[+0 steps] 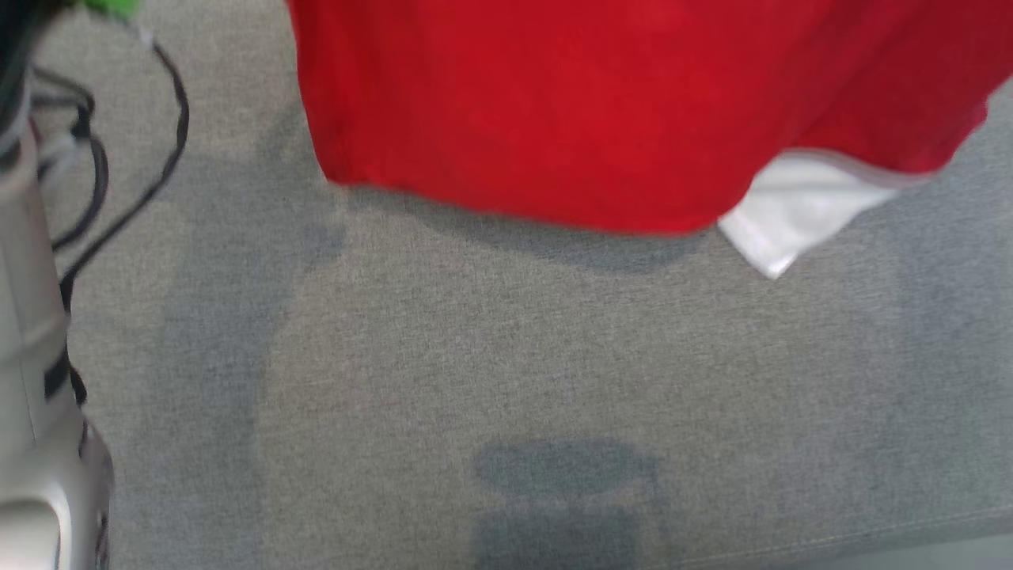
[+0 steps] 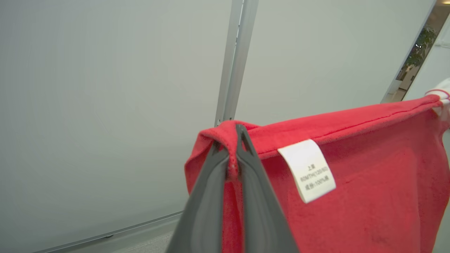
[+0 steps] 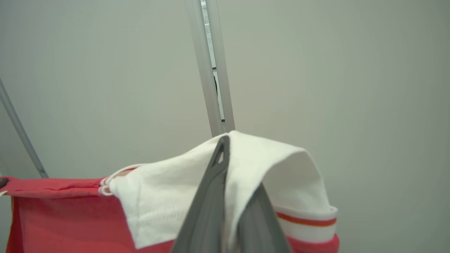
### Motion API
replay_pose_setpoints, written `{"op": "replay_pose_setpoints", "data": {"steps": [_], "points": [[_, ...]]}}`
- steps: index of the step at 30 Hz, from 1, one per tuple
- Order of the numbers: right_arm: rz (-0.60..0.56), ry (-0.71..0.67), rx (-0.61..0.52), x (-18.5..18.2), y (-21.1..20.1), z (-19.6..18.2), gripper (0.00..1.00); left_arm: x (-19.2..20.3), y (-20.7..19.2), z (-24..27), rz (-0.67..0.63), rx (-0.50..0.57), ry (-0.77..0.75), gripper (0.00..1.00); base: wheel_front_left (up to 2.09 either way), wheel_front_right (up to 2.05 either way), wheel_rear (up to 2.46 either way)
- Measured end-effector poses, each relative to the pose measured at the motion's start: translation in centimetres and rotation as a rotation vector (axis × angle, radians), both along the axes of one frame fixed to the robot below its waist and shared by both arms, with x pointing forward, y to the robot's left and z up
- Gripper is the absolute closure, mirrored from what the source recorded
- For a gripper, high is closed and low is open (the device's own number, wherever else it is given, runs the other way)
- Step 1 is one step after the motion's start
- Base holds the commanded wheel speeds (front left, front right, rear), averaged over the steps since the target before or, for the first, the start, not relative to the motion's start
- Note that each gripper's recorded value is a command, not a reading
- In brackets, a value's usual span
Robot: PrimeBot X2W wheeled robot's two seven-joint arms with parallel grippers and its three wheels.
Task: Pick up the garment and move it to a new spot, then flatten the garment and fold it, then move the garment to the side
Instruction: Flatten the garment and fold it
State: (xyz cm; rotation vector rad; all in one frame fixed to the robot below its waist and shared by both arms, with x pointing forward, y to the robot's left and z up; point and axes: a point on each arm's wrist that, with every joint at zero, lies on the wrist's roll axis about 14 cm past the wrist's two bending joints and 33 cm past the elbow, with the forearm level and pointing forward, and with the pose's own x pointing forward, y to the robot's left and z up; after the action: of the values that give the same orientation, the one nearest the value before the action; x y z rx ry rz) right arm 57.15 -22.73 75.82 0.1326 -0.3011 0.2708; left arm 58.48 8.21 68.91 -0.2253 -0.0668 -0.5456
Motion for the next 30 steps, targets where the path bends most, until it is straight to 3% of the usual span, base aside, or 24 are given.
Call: {"op": "replay_pose_setpoints", "data": {"steps": [5,9,16,19,23,26,30], "points": [[-0.048,-0.034,0.058,8.3,2.1,0.2,1.0,8.3,0.6,-1.2,0.124,0.024,0.008,1.0,0.0,0.0,0.0],[-0.064,-0.108,0.111,12.5,3.9,0.2,1.0,12.9,1.8,-0.5,0.238,0.029,-0.102,1.0,0.0,0.0,0.0],[-0.011,0.037,0.106,17.3,7.3,-9.4,1.0,17.3,2.6,-9.4,0.277,0.055,-0.042,1.0,0.0,0.0,0.0],[0.02,0.127,0.11,16.8,7.6,-14.8,1.0,16.8,2.9,-14.5,0.27,0.061,0.029,1.0,0.0,0.0,0.0],[0.047,0.236,0.139,13.3,7.1,-21.4,1.0,13.6,3.5,-22.2,0.255,0.103,0.16,1.0,0.0,0.0,0.0],[0.048,0.35,0.153,9.0,6.3,-26.9,1.0,9.2,3.4,-27.9,0.236,0.116,0.28,1.0,0.0,0.0,0.0],[0.0,0.46,0.212,1.7,3.6,-31.1,1.0,1.5,2.6,-32.5,0.196,0.109,0.396,1.0,0.0,0.0,0.0]]}}
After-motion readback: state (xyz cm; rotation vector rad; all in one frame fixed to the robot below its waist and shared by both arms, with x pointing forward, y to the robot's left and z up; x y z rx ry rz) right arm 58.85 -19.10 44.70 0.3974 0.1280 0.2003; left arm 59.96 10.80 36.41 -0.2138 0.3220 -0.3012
